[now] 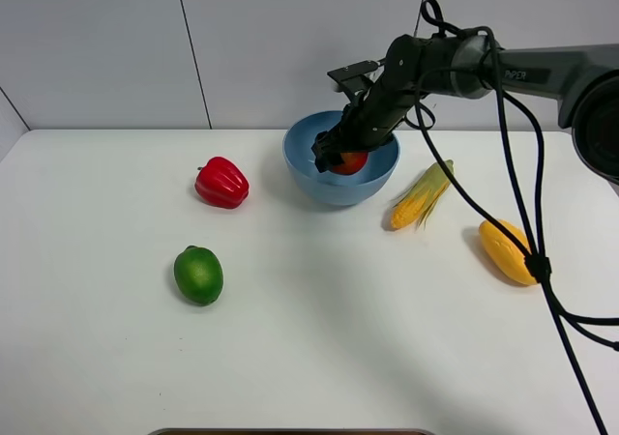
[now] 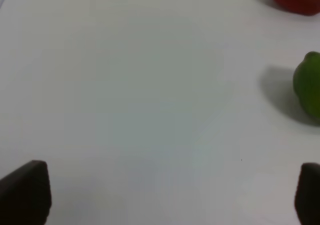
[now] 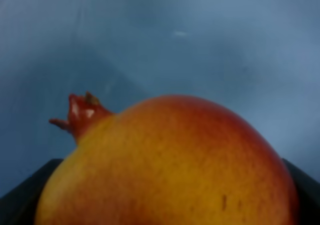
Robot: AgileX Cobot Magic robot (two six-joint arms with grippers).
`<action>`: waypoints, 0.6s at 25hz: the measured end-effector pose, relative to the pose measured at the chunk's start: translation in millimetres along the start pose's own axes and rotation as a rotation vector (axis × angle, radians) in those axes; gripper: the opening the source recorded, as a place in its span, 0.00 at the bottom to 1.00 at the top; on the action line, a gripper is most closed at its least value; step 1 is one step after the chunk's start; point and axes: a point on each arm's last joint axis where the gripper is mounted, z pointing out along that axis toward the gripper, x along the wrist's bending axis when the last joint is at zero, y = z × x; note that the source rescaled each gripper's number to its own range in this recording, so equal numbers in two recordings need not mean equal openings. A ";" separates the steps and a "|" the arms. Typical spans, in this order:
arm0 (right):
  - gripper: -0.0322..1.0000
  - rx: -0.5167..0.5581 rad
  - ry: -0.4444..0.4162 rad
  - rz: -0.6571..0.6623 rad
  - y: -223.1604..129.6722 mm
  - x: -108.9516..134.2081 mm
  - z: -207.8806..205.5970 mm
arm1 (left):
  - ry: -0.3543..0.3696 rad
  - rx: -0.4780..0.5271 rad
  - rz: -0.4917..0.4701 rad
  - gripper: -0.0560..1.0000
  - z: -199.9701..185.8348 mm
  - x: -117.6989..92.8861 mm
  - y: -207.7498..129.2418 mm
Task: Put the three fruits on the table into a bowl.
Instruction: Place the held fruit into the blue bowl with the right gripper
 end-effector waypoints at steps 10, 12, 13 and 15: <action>0.40 -0.018 -0.007 0.000 1.6 -0.6 0.0 | 0.000 0.000 0.000 1.00 0.0 0.0 0.0; 0.43 -0.018 -0.007 0.002 1.6 -0.6 0.0 | 0.000 0.000 0.000 1.00 0.0 0.0 0.0; 0.47 -0.018 -0.006 0.008 1.6 -0.6 0.0 | 0.000 0.000 0.000 1.00 0.0 0.0 0.0; 0.60 -0.018 -0.006 0.010 1.6 -0.6 0.0 | 0.000 0.000 0.000 1.00 0.0 0.0 0.0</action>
